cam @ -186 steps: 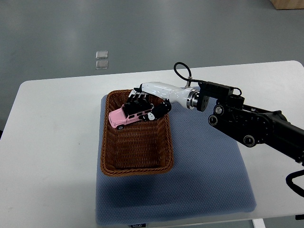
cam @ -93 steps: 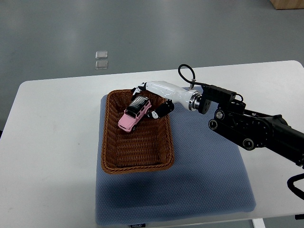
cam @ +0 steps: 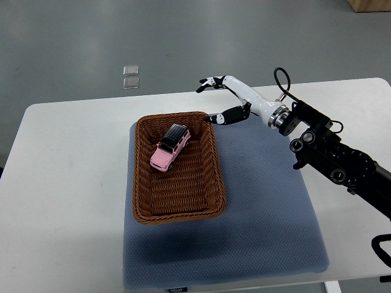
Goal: Place pink car in brown basket
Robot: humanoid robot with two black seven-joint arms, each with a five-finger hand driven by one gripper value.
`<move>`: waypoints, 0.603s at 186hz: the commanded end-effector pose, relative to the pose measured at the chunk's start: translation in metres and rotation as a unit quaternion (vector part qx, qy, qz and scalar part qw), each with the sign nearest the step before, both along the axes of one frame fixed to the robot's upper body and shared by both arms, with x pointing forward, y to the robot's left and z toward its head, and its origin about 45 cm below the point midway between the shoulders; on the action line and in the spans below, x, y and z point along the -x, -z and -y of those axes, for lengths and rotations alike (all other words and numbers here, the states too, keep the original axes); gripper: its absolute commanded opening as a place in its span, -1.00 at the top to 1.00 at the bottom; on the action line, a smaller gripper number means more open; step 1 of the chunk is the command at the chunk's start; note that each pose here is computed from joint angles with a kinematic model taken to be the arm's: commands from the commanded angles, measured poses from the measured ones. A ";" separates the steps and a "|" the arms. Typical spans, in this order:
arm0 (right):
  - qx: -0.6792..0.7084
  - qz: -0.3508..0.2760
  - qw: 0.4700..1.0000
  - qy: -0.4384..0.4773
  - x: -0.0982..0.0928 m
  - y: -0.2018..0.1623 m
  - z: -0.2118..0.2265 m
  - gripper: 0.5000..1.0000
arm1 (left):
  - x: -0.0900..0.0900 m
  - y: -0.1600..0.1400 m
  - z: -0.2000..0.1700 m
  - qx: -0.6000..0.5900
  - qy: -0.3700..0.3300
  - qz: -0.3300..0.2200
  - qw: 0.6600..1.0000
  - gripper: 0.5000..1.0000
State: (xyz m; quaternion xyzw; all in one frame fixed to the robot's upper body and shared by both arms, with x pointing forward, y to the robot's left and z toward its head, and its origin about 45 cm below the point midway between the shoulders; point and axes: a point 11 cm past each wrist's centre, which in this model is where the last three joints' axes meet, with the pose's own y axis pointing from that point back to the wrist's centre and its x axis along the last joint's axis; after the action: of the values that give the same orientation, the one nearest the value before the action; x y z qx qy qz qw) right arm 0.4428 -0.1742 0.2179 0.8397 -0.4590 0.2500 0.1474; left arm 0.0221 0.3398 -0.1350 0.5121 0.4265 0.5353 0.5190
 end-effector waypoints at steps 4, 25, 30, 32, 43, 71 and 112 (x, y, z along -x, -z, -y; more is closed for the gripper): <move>-0.071 -0.030 0.994 0.075 -0.002 0.010 0.036 -0.44 | 0.000 0.000 0.000 0.000 0.000 0.000 1.000 -1.00; -0.123 -0.063 0.979 0.148 0.004 0.031 0.061 -0.44 | 0.000 0.000 0.000 0.000 0.000 0.000 1.000 -1.00; -0.130 -0.069 0.977 0.156 0.006 0.035 0.063 -0.44 | 0.000 0.000 0.000 0.000 0.000 0.000 1.000 -1.00; -0.132 -0.070 0.976 0.158 0.007 0.036 0.064 -0.44 | 0.000 0.000 0.000 0.000 0.000 0.000 1.000 -1.00; -0.147 -0.083 0.970 0.175 0.011 0.044 0.068 -0.44 | 0.000 0.000 0.000 0.000 0.000 0.000 1.000 -1.00; -0.179 -0.103 0.955 0.211 0.016 0.056 0.082 -0.44 | 0.000 0.000 0.000 0.001 0.000 0.000 1.000 -1.00; -0.255 -0.155 0.920 0.253 0.014 0.060 0.097 -0.44 | 0.000 0.000 0.000 0.000 0.000 0.000 1.000 -1.00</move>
State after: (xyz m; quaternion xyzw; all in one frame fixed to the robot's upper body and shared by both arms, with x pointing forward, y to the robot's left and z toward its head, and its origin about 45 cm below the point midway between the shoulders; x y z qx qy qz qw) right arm 0.4272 -0.2638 0.1588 0.7467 -0.6609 -0.0083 0.0749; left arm 0.0221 0.3398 -0.1350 0.5119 0.4267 0.5353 0.5191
